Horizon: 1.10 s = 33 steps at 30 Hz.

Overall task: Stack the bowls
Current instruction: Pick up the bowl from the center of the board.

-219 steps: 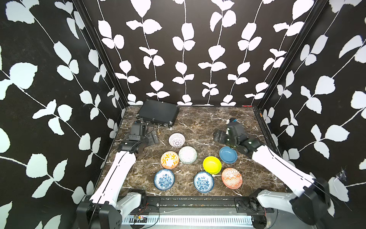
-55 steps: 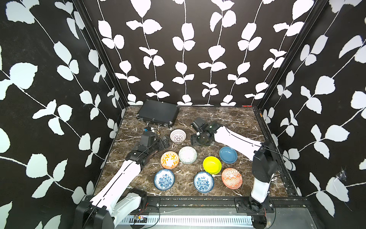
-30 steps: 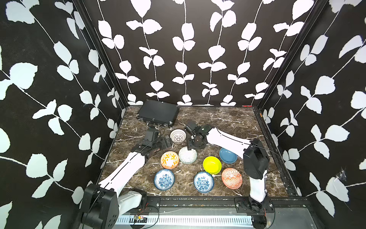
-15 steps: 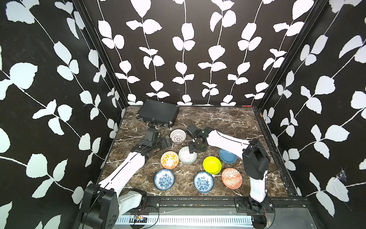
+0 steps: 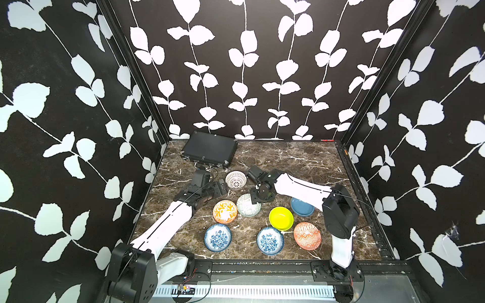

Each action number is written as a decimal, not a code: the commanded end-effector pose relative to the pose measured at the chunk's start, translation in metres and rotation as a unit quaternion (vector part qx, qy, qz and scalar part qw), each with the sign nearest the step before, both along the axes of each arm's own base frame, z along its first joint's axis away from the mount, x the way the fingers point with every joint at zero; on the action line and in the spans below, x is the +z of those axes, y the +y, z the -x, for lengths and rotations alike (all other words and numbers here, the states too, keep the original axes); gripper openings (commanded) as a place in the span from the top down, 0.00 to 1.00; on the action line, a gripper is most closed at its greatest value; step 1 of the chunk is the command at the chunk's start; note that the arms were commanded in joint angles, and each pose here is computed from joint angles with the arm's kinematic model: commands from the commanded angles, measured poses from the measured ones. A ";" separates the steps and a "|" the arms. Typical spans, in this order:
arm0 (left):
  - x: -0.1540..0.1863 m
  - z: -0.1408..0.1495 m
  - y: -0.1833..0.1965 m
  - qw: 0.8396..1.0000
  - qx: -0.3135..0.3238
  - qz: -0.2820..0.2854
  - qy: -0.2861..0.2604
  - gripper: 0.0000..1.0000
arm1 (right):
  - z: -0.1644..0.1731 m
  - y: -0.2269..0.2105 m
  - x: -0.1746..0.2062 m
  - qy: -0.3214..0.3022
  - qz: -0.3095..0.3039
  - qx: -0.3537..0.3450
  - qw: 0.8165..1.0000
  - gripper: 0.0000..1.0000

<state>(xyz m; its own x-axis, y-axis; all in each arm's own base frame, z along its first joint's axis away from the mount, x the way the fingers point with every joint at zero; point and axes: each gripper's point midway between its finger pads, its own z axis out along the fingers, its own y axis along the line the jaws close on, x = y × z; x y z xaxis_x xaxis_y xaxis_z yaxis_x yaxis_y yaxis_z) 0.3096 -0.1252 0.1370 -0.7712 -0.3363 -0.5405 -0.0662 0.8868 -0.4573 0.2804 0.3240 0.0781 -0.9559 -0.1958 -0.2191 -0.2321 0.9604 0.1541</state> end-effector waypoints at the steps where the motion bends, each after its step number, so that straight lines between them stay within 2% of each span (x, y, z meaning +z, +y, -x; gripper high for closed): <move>1: 0.011 -0.004 -0.001 1.000 -0.004 0.001 -0.014 0.01 | 0.002 -0.001 0.010 -0.013 -0.003 -0.002 1.000 0.43; 15: 0.010 -0.004 0.000 1.000 -0.003 -0.001 -0.013 0.02 | 0.003 -0.004 -0.008 -0.001 0.016 -0.006 1.000 0.48; 20: 0.010 -0.005 0.000 1.000 -0.002 -0.002 -0.014 0.01 | 0.002 -0.003 -0.013 0.002 0.020 -0.005 1.000 0.58; 28: 0.011 -0.005 0.000 1.000 -0.002 -0.002 -0.015 0.01 | 0.002 -0.002 -0.021 0.005 0.022 -0.004 1.000 0.60; 33: 0.011 -0.005 0.002 1.000 0.001 -0.003 -0.018 0.01 | 0.002 -0.001 -0.027 0.009 0.022 -0.003 1.000 0.71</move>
<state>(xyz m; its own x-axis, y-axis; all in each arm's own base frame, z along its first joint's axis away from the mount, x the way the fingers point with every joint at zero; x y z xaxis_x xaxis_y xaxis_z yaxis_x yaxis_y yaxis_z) 0.3097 -0.1250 0.1370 -0.7706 -0.3363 -0.5414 -0.0664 0.8872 -0.4566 0.2813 0.3236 0.0623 -0.9602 -0.1897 -0.2052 -0.2197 0.9662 0.1347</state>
